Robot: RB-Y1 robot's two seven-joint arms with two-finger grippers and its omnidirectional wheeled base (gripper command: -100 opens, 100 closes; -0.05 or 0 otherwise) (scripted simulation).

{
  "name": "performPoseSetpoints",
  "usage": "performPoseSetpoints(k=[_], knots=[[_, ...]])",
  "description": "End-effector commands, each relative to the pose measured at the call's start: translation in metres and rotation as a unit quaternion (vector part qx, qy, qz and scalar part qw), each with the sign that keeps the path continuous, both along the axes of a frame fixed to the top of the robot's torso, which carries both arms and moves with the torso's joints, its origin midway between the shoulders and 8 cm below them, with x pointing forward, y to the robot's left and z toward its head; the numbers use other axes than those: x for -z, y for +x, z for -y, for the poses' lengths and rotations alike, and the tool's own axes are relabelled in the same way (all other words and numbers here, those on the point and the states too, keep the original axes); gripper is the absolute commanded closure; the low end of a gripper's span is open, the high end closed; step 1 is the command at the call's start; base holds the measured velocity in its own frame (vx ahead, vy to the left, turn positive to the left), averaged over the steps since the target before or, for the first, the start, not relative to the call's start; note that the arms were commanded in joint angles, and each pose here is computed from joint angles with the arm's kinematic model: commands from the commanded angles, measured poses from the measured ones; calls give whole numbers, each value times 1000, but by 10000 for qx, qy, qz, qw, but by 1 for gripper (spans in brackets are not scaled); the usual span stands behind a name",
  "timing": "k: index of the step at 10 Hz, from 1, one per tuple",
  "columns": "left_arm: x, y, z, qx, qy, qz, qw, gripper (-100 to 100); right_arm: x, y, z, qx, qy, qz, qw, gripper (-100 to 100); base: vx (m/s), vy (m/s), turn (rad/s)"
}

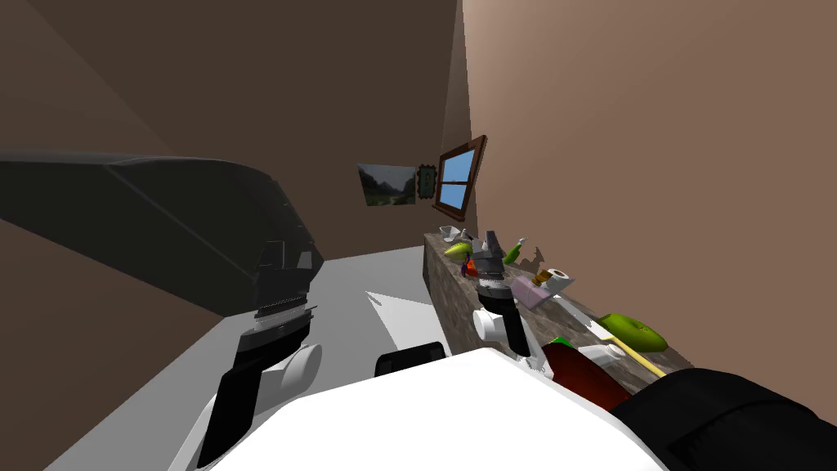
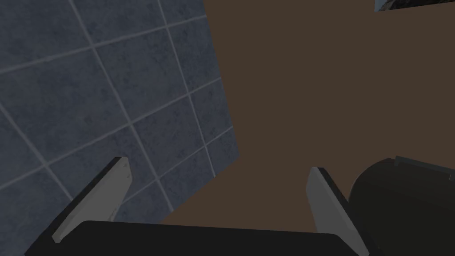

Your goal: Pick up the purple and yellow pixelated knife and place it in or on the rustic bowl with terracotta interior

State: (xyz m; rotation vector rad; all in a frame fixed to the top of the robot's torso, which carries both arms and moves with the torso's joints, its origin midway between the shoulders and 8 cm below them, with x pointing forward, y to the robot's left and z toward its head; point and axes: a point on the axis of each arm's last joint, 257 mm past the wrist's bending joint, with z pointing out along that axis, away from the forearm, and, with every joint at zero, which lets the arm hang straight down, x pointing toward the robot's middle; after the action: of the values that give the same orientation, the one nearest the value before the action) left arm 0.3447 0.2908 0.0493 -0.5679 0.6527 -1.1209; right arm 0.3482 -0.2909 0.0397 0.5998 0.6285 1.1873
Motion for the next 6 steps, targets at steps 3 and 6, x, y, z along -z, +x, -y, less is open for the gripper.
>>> performPoseSetpoints(k=[3,6], knots=[[0,0,0,0,0,0,10000,0,26,7,11,77,-400,-565,9976,-100,11,25,-17],[0,0,0,0,0,0,10000,0,67,11,39,366,-688,-1380,9874,-100,29,48,-28]])
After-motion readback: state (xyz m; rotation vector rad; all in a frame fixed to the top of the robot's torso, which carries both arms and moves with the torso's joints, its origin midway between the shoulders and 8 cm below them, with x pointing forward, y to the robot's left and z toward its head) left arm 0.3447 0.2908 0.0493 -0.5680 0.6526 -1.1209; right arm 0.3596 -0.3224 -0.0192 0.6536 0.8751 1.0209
